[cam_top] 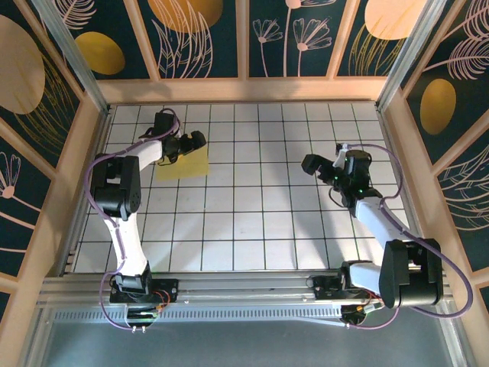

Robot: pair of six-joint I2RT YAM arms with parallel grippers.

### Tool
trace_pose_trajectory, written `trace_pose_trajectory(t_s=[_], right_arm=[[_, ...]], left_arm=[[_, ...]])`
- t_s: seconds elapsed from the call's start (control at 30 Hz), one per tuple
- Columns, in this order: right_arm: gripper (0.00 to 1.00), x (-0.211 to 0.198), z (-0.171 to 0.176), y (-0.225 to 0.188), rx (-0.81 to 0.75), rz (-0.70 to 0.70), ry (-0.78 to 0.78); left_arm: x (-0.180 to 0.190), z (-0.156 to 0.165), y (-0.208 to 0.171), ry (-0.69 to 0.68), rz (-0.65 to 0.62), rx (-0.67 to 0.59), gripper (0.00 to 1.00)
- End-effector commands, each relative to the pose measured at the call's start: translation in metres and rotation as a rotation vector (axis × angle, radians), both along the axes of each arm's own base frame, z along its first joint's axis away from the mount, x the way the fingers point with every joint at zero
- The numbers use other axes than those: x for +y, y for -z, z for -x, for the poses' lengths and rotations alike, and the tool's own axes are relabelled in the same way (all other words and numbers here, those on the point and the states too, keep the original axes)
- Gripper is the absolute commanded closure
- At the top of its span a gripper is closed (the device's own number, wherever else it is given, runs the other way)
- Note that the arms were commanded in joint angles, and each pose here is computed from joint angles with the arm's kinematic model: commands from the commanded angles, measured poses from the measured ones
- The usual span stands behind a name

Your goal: Fold a paper plane with a square sheet of paper (fold left side to right side)

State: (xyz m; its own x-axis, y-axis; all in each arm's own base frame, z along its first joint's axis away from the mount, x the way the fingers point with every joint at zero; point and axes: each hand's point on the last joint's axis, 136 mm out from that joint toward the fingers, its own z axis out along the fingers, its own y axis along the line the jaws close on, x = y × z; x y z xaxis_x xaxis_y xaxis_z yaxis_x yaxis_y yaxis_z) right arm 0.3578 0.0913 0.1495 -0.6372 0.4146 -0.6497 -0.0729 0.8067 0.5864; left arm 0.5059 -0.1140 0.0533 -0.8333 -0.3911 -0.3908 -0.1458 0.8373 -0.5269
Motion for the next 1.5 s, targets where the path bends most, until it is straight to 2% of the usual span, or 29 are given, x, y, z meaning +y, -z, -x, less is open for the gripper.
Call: trace_pose_trajectory(t_s=[0.0,0.2,0.47,0.63,0.93,1.23,1.47], right_arm=[[0.01,0.001,-0.006,-0.009,-0.01,0.025,0.005],[0.01,-0.001,-0.008,-0.01,-0.01,0.051,0.012],[0.01,-0.003,-0.008,-0.009,-0.009,0.068,0.024],[0.01,-0.005,-0.01,-0.01,-0.012,0.076,0.032],[0.01,-0.003,-0.01,-0.006,-0.004,0.076,0.031],[0.01,-0.003,-0.011,0.0,0.016,0.086,0.036],[0.01,-0.005,-0.012,0.004,0.028,0.096,0.043]], left_arm=[[-0.002,0.002,0.008,-0.003,0.039,0.057,0.01],[-0.004,0.019,0.03,0.001,0.05,0.118,0.01],[-0.021,0.065,0.058,0.012,0.113,0.215,0.02],[-0.044,0.101,0.069,0.019,0.172,0.265,0.04],[-0.088,0.16,0.074,0.037,0.185,0.33,0.03],[-0.148,0.199,0.075,0.074,0.191,0.388,0.03],[-0.193,0.22,0.068,0.057,0.283,0.42,0.02]])
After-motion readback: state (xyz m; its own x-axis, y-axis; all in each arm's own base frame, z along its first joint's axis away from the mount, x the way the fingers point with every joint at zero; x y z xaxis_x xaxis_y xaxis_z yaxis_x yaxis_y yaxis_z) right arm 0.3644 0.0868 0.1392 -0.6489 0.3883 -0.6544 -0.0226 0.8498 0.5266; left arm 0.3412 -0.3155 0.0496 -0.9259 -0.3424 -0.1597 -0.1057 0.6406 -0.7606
